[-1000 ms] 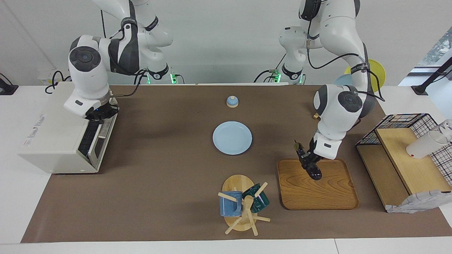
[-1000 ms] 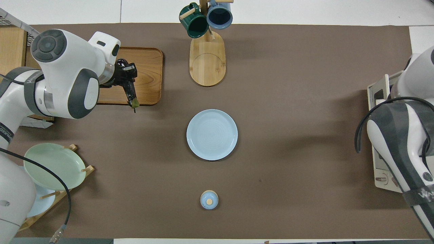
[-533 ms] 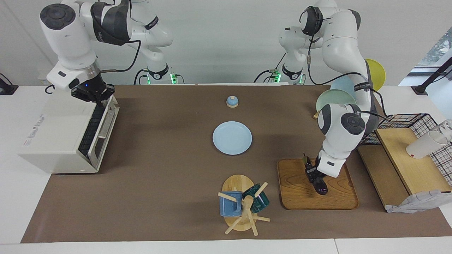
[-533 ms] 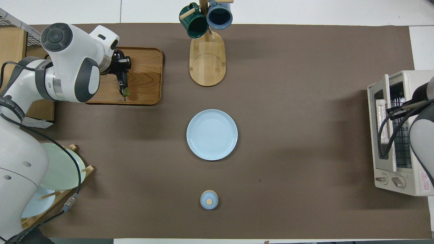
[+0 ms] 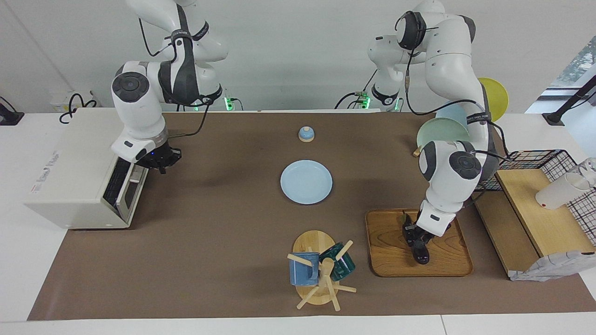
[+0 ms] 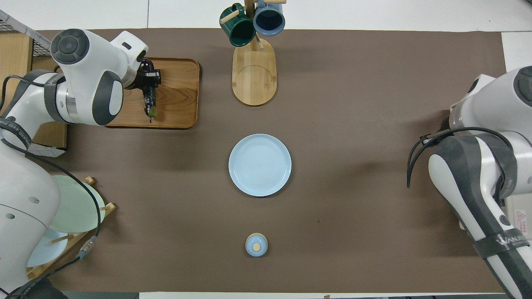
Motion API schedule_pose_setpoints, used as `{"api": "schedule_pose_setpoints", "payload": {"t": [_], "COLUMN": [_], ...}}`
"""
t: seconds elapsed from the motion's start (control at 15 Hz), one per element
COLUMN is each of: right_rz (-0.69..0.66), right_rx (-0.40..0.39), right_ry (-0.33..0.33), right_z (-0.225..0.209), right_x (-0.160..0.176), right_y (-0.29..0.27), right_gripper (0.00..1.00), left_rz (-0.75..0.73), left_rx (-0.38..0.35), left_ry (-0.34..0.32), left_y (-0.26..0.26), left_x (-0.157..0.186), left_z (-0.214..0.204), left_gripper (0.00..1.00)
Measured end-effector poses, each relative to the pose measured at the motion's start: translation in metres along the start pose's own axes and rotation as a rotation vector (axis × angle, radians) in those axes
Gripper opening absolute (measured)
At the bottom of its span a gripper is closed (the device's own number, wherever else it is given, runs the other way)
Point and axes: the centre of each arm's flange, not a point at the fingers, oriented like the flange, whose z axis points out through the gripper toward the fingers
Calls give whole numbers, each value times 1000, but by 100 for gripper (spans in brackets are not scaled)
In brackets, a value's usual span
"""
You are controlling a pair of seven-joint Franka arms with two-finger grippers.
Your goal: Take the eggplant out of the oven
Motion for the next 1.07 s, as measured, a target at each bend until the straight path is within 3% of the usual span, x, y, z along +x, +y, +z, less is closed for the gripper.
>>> {"api": "schedule_pose_setpoints", "payload": {"t": [0.2, 0.27, 0.47, 0.8, 1.07], "right_rz": [20, 28, 30, -72, -33], "right_rx": [-15, -12, -11, -112, -76], "right_ry": [-13, -19, -40, -58, -82], "right_z": [4, 7, 16, 8, -23], "right_x": [-7, -11, -18, -22, -25], "right_y": [16, 21, 25, 36, 49], "right_gripper": [1, 1, 1, 1, 1], "left_rz": [-2, -3, -24, -29, -33], "left_rx": [7, 11, -3, 17, 45], "left_ry": [-14, -25, -59, -112, -176], "left_y": [-3, -3, -5, -15, -27], "left_x": [3, 2, -9, -51, -98], "left_z": [-23, -41, -121, -242, -304], "left_gripper": [96, 100, 100, 100, 100]}}
